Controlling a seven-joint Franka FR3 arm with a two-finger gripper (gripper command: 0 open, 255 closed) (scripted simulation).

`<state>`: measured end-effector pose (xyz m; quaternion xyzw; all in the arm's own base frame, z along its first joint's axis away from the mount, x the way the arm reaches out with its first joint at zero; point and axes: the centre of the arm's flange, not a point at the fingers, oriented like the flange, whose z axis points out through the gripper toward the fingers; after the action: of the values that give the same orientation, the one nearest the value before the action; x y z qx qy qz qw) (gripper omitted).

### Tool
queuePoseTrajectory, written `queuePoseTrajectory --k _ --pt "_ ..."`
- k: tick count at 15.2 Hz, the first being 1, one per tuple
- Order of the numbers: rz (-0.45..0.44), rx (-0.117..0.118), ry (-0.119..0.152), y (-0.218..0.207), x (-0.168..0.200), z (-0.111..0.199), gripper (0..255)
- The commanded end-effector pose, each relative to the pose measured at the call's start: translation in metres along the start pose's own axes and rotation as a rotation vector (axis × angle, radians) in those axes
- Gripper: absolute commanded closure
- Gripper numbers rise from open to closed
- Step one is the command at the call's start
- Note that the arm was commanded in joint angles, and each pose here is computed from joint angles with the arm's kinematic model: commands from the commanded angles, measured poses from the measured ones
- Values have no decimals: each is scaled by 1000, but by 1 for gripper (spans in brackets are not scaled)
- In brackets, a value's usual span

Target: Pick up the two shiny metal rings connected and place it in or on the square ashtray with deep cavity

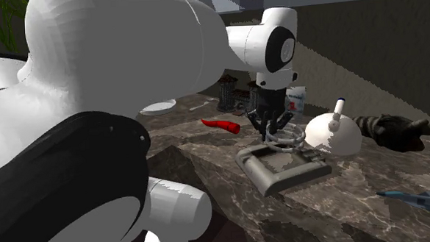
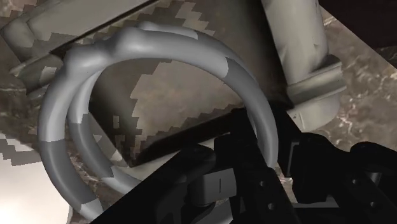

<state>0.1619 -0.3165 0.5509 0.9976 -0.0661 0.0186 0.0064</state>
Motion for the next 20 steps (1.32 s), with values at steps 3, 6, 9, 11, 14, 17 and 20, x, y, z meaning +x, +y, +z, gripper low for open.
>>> queuePoseTrajectory --k 3,6,9,11,14,17,20 --pt "0 0 0 -1 -1 21 255" --pt "0 0 0 -1 -2 41 255" --pt "0 0 0 -1 -2 41 255" --pt "0 0 0 -1 -2 41 255" --pt "0 0 0 -1 -2 41 255" --pt "0 0 0 -1 -2 42 0" --pt "0 0 0 -1 -2 41 0"
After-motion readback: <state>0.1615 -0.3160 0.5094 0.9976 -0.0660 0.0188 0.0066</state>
